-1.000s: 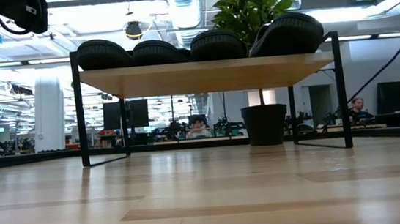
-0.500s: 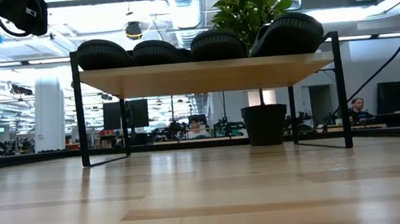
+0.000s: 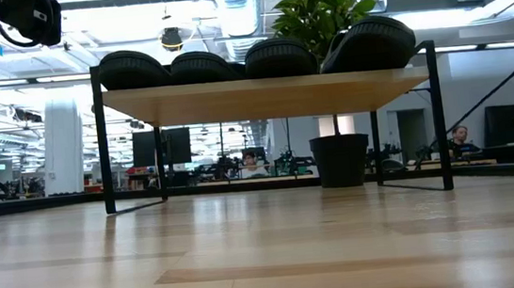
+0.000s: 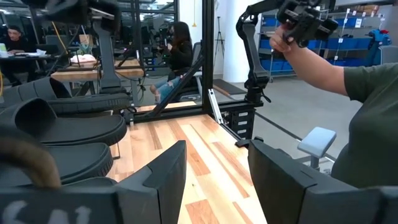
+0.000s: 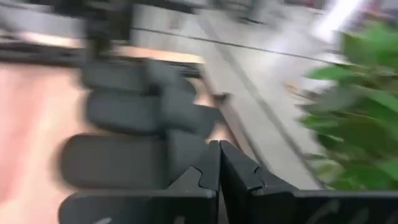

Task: Pick and place slides into the shelf
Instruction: Adjust the black slides on the shelf

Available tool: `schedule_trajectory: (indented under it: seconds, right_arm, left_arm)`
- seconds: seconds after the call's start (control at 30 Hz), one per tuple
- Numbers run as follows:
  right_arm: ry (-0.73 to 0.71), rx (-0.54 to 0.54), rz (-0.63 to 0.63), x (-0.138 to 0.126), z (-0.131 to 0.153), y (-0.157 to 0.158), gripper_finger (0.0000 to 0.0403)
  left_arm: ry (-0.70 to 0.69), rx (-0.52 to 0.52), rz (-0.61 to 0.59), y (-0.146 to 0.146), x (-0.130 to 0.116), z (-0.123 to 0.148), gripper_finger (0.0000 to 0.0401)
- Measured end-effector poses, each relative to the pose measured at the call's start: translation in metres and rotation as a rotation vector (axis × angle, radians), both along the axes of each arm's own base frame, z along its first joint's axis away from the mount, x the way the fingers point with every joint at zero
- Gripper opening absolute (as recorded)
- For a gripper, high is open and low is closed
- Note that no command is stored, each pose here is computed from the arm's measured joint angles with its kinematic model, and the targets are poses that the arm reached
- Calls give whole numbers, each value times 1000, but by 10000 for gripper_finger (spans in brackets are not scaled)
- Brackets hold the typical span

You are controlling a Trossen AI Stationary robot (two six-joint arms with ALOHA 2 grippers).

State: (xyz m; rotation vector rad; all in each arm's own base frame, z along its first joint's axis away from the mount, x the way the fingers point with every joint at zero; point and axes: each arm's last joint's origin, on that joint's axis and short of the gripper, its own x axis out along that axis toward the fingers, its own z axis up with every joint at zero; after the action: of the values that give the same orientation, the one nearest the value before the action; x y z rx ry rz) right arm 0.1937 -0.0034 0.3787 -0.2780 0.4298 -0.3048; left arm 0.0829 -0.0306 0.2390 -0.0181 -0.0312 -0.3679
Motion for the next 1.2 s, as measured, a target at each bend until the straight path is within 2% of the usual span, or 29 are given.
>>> schedule_trajectory:
  seconds: [0.07,0.23,0.33,0.9,1.2]
  right_arm:
    - [25,40,50,-5,-1,-7,0]
    - [207,153,-124,-7,-23,-34,0]
    - [266,185,-173,1,-33,-43,0]
    - [497,197,-164,62,-85,-53,0]
    - [591,210,-182,77,-107,-55,0]
  left_arm:
    - [-1,-1,0,0,0,0,160]
    - [-3,-1,0,0,0,0,160]
    - [-4,-1,1,0,0,0,160]
    - [5,2,1,0,0,0,160]
    - [6,2,1,0,0,-1,160]
